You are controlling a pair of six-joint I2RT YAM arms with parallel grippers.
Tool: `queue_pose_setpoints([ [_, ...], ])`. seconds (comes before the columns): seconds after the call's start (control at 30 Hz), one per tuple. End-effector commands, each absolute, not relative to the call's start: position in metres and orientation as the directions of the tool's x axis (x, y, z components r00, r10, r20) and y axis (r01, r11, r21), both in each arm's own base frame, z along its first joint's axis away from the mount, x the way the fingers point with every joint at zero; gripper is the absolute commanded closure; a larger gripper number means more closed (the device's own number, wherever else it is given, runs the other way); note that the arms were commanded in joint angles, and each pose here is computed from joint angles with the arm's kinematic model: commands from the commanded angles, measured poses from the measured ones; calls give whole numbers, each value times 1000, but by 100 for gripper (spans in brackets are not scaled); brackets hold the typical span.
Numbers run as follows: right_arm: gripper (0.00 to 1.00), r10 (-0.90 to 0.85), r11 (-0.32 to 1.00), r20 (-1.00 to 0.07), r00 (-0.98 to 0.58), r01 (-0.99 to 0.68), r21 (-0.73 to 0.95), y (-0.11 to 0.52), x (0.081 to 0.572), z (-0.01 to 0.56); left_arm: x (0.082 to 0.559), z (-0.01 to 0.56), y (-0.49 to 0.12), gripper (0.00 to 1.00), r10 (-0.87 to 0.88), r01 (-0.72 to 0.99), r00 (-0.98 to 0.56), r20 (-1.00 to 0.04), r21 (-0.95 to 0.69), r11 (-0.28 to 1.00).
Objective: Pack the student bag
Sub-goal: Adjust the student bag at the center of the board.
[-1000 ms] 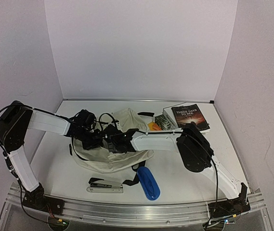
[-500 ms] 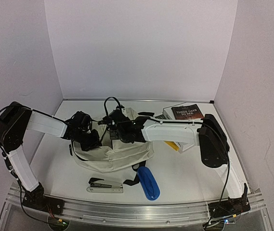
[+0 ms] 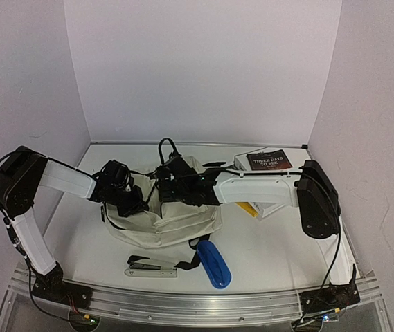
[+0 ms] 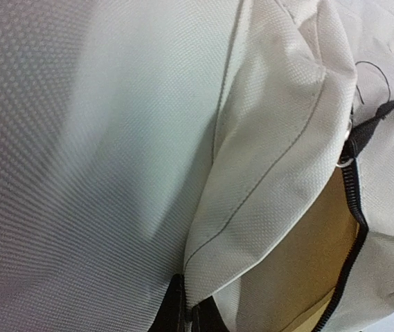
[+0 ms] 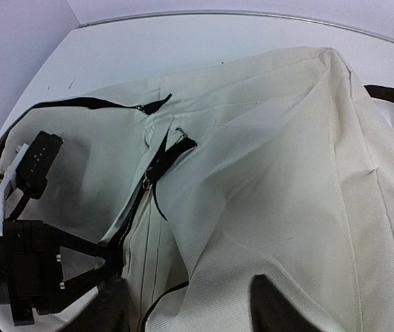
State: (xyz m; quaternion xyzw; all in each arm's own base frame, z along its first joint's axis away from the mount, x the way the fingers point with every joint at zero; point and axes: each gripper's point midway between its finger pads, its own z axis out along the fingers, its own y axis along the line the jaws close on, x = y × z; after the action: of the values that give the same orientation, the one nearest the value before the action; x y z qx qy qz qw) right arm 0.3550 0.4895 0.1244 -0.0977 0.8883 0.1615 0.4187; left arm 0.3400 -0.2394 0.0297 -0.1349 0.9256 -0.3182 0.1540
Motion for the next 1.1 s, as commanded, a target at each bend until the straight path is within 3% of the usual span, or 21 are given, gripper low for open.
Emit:
queue_pose_setpoints([
  [0.0,23,-25,912,-805,-593,-344,225,500,356,150,347,37,-248,100,-319,-87,-919,-232,-670,738],
  [0.17,11,-70,930,-796,-601,-327,166,501,359,125,347,42,-251,100,-311,-69,-920,-237,-684,726],
  [0.43,11,-136,959,-770,-624,-277,54,495,365,83,344,41,-250,100,-315,-73,-920,-231,-689,721],
  [0.5,19,-133,965,-774,-619,-259,41,492,367,82,344,41,-250,100,-317,-76,-920,-230,-689,720],
  [0.63,69,-91,979,-799,-594,-200,37,479,372,97,344,37,-246,100,-338,-104,-914,-222,-679,727],
  [0.77,99,-43,979,-818,-573,-186,79,474,371,129,344,29,-239,100,-365,-151,-907,-209,-649,745],
  [1.07,100,112,963,-841,-529,-152,223,447,365,197,349,16,-213,100,-442,-253,-878,-182,-607,753],
])
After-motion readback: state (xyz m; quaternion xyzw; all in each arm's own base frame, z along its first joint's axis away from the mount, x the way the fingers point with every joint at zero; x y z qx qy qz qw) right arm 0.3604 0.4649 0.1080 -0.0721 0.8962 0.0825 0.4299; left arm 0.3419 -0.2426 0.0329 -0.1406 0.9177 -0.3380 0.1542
